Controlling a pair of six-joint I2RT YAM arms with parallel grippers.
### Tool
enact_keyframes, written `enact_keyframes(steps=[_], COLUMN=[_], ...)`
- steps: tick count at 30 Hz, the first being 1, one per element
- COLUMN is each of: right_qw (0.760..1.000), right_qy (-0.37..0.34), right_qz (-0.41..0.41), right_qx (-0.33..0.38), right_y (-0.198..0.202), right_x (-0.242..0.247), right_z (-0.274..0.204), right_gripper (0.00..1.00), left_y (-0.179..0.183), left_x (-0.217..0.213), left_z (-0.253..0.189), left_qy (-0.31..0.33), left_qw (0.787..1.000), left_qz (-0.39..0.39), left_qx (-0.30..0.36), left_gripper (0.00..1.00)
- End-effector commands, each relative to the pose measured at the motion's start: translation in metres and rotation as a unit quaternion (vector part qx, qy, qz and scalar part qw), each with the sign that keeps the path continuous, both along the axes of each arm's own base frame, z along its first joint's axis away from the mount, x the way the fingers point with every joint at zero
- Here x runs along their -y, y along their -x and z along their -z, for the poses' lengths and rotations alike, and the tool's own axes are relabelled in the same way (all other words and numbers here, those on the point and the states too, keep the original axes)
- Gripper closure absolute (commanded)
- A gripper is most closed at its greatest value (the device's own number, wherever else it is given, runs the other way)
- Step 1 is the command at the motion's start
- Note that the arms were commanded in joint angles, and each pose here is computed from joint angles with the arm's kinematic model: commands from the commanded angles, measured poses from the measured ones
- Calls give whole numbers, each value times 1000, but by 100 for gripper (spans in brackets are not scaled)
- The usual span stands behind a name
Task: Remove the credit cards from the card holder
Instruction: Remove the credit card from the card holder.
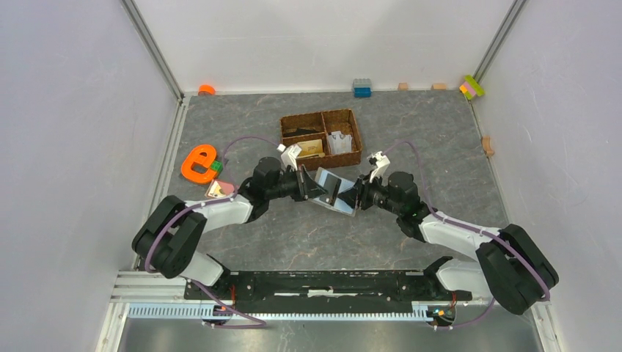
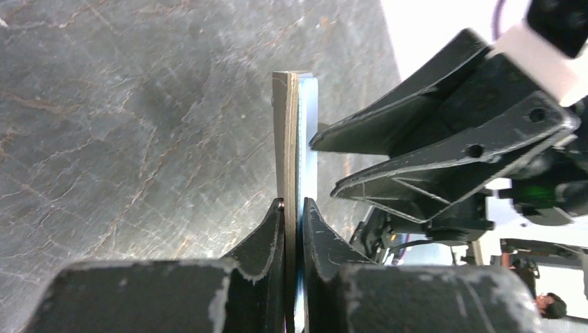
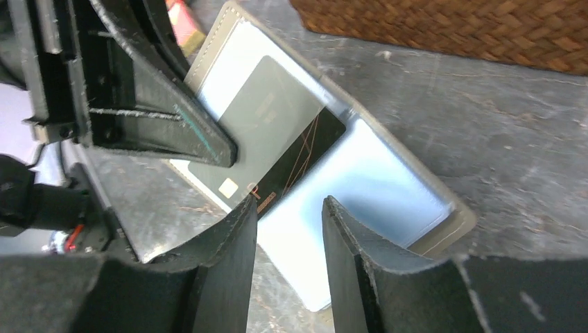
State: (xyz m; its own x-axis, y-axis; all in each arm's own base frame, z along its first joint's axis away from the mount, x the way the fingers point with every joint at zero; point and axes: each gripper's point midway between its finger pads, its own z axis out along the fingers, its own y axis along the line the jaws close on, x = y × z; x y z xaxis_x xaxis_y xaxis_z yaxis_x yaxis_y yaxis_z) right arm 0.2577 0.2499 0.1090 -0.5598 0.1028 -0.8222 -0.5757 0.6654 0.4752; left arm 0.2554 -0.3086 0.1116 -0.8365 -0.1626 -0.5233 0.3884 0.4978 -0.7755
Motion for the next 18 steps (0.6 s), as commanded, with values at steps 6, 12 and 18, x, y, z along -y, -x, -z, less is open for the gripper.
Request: enact_keyframes(steps=[6, 12, 18], right_qw=[990, 984, 975], right_qy=[-124, -163, -204], right_qz=[-67, -75, -90], right_qx=[8, -3, -1], right_y=[15, 17, 23], right_x=[-18, -13, -10], right_z=[-38, -44, -56], right_gripper=[55, 56, 56], left_y=[6, 15, 18], left_x=[9, 16, 21], left_z=[-70, -81, -81], left_qy=[146, 181, 194], left_qw=[987, 980, 977], left_qz=[25, 63, 81], left_qx=[60, 56, 43], left_gripper=[98, 98, 98])
